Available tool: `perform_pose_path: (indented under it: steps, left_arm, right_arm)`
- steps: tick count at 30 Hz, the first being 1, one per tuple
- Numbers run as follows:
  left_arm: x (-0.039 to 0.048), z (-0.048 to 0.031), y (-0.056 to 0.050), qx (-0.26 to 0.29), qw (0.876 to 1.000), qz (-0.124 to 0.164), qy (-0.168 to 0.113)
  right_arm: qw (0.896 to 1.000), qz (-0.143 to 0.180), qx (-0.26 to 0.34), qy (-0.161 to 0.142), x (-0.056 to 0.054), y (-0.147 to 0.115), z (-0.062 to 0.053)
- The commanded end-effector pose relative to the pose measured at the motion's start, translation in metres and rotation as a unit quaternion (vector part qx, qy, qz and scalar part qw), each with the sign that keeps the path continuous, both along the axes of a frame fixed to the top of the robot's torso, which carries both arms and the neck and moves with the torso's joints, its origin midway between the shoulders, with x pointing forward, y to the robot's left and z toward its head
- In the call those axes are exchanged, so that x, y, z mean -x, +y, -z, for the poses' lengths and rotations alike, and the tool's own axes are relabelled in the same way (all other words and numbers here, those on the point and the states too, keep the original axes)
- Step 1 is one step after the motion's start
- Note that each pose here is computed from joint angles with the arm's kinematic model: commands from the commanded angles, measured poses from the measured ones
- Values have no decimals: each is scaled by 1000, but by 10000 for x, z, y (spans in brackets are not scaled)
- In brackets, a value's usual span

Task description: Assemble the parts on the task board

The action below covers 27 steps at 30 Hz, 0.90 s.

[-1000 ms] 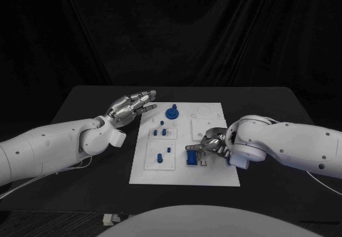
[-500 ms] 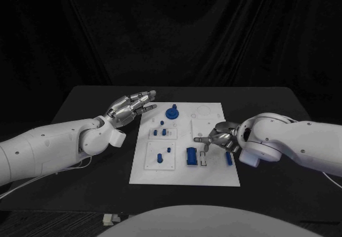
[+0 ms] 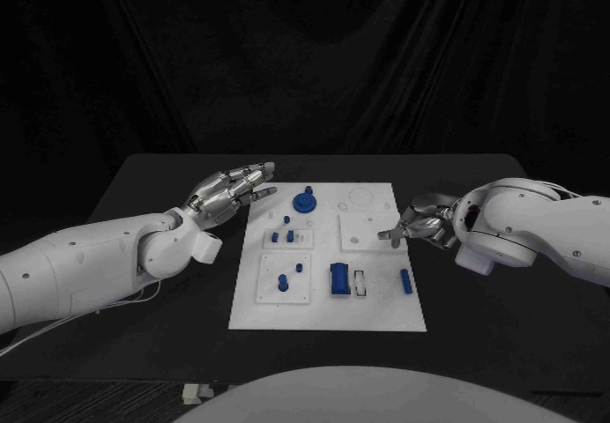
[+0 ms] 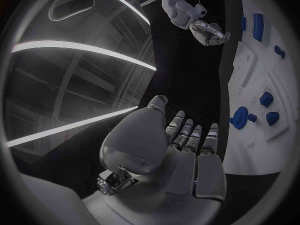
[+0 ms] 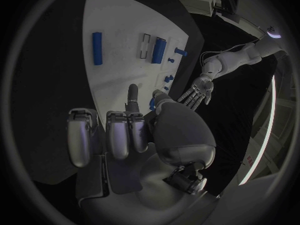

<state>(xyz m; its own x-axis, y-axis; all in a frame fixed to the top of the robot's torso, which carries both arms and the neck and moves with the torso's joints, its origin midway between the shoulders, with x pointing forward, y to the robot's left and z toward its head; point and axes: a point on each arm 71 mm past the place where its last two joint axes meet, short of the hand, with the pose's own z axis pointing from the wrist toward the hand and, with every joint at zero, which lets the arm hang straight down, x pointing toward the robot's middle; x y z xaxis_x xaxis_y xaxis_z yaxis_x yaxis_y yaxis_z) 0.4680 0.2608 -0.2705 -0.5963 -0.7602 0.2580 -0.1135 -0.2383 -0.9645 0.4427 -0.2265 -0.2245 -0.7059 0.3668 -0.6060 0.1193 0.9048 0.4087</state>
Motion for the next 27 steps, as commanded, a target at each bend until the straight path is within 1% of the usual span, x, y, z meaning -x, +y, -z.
perform_pose_path:
  steps: [1, 3, 7, 18, 27]
  left_arm:
    - [4, -4, -21, 7, 1000, 4, -2]
    - [4, -4, -23, 7, 1000, 4, -2]
    - [5, -4, -22, 7, 1000, 5, -1]
    - [7, -3, -20, 7, 1000, 5, -1]
    - [8, -2, -20, 7, 1000, 6, 0]
  right_arm:
    - [997, -23, 72, 2, 15, -80, 52]
    - [996, -27, 87, -1, 16, -107, 75]
    - [994, -33, 107, 2, 29, -144, 125]
    - [992, -37, 123, 11, 70, -172, 232]
    - [990, -46, 133, 22, 104, -164, 317]
